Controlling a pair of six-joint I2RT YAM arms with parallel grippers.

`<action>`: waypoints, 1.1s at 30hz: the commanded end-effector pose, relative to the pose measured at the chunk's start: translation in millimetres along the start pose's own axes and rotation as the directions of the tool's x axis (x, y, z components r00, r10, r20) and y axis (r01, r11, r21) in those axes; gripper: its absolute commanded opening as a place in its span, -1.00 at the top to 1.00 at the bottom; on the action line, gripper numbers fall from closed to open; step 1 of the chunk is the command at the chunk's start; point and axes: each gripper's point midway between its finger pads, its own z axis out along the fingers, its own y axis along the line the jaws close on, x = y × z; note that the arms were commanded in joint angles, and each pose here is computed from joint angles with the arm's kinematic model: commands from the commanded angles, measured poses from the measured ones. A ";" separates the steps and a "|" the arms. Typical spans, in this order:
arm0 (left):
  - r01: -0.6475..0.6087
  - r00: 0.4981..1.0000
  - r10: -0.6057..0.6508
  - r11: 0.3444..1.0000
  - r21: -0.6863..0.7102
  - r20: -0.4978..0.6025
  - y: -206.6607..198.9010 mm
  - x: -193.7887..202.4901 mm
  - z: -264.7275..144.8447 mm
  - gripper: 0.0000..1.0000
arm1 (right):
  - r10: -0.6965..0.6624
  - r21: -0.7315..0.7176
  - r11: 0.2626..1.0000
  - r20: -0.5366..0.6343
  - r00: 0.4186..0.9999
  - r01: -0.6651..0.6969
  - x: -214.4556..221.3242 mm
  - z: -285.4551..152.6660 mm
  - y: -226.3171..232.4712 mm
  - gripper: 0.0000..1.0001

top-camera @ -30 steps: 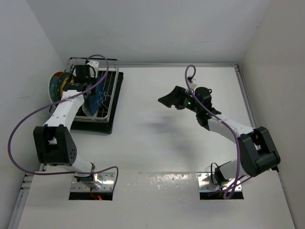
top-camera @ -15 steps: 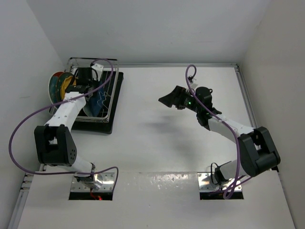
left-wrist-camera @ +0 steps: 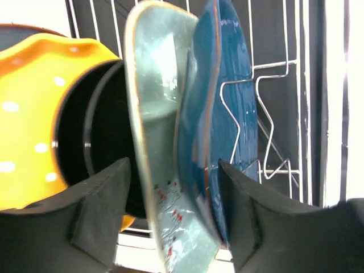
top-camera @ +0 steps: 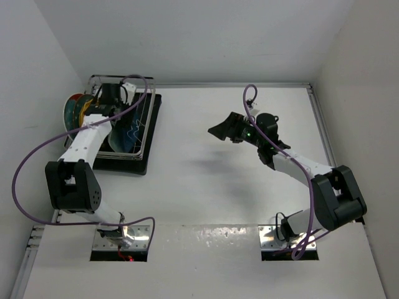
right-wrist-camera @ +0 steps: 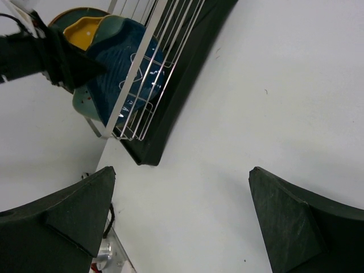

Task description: Load the plates into the dish rack

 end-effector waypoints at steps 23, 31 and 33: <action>-0.605 0.782 0.538 0.778 0.171 0.315 -59.2 79.4 -137.8 -1.00 | -0.300 0.346 0.891 -0.036 0.953 0.293 1.2 -69.6 -59.9 -1.00; -0.440 0.861 0.436 0.897 -0.048 0.260 -48.4 148.5 -113.0 -1.00 | -0.260 0.422 0.870 -0.046 0.965 0.254 38.1 -109.7 -79.1 -1.00; -0.304 0.875 0.340 0.940 -0.154 0.346 -37.4 144.4 -122.6 -1.00 | -0.233 0.445 0.865 -0.050 0.971 0.231 50.5 -119.1 -86.6 -1.00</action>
